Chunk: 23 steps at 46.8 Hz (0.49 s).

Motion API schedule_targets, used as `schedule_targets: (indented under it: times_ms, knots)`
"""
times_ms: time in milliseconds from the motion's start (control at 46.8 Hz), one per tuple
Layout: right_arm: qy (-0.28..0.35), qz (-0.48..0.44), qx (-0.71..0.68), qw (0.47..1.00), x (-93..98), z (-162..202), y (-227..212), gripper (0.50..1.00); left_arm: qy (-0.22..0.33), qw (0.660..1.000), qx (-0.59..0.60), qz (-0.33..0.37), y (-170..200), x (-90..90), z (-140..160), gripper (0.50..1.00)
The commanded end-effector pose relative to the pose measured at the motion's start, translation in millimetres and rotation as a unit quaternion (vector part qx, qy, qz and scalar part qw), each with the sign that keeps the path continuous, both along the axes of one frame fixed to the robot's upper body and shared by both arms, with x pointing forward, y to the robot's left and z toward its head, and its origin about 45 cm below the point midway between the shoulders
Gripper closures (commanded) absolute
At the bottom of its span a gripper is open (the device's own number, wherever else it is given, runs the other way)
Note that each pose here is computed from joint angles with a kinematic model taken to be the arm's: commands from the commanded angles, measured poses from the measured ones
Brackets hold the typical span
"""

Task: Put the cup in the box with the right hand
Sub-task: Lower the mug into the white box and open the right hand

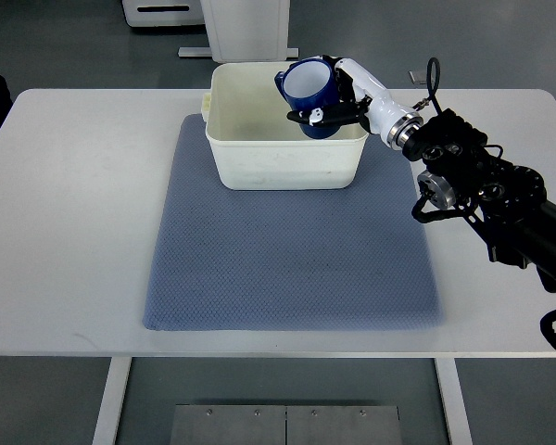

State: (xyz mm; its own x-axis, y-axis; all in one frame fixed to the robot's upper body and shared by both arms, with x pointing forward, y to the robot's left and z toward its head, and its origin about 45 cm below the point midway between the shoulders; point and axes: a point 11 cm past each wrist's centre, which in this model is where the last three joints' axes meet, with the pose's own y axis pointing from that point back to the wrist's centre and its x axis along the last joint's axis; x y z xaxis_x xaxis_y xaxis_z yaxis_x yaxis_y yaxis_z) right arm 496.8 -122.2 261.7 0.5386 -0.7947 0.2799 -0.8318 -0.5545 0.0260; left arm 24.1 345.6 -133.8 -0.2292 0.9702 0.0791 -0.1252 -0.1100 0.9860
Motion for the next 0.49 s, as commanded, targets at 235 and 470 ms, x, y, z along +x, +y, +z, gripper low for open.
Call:
schedule_targets:
  times_ms: [235,470]
  knots:
    - [-0.001,0.001,0.001,1.0,-0.2,0.4,-0.1,0.5,0.0,1.0,0.0,0.0,0.0,0.0,0.0,0.5]
    - [-0.011,-0.002,0.007,1.0,4.0,13.3,-4.5,0.5,0.0,1.0,0.0,0.0,0.0,0.0,0.0,0.5]
